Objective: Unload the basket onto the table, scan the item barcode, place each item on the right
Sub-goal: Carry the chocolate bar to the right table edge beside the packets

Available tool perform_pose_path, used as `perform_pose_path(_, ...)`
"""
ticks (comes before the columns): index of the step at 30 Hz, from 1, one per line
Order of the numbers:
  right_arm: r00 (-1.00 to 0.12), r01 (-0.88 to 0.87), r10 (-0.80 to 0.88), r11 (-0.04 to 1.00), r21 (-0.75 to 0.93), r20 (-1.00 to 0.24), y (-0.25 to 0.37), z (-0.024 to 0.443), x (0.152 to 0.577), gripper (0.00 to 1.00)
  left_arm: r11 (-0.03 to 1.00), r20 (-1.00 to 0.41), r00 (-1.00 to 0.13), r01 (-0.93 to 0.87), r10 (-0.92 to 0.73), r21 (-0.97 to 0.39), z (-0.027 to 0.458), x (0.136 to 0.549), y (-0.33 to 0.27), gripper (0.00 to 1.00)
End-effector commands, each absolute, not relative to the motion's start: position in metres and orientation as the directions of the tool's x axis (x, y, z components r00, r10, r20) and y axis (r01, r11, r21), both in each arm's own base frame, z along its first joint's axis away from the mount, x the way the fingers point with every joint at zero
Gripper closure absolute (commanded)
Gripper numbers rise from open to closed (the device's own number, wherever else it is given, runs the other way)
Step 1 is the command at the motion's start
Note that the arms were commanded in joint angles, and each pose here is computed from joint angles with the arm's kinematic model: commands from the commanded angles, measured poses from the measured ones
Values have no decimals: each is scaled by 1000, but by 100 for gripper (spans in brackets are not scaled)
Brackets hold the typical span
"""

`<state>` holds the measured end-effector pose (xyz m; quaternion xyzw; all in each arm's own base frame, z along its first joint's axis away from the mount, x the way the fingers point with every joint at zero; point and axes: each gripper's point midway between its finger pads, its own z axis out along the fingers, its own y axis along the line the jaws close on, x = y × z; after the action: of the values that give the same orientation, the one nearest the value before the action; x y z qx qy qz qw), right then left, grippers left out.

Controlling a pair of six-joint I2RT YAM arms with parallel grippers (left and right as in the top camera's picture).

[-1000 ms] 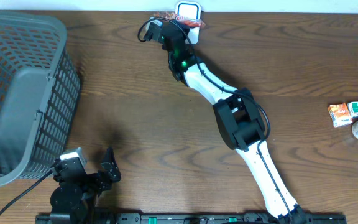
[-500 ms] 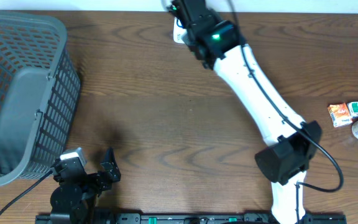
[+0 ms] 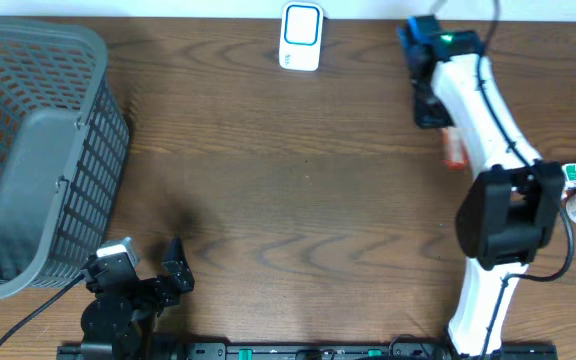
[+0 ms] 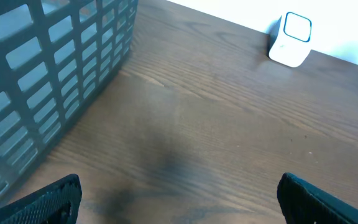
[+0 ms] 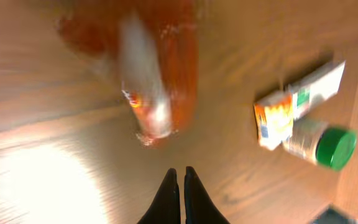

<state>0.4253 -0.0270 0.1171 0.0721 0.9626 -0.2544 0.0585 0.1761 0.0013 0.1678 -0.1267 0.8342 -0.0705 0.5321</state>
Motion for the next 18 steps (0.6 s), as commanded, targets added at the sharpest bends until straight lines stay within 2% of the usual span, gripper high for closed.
perform_pose_path(1,-961,272,258,816,-510,-100,-76,86,401,99,962,-876,-399,-128,-273,-241,170,176,1,2)
perform_pose_path(8,-874,447,482,758,-475,-54,-152,45,360,99,962,-876,-399,-128,-273,-241,170,176,1,2)
perform_pose_path(10,-843,505,536,759,-411,-46,-158,39,357,99,962,-876,-399,-128,-273,-241,170,176,1,2)
perform_pose_path(11,-836,523,548,777,-352,-31,-153,36,360,97,962,-875,-399,-128,-273,-241,170,176,1,2)
perform_pose_path(12,-837,528,547,802,-279,-12,-145,34,365,87,962,-876,-399,-128,-273,-241,170,176,1,2)
perform_pose_path(13,-847,520,532,830,-203,8,-135,34,371,83,962,-876,-399,-128,-273,-241,170,176,1,2)
perform_pose_path(16,-871,488,489,872,-36,34,-107,37,386,77,962,-876,-399,-128,-273,-241,170,176,1,2)
perform_pose_path(18,-885,465,464,884,46,35,-90,40,396,68,962,-876,-399,-128,-273,-241,170,176,1,2)
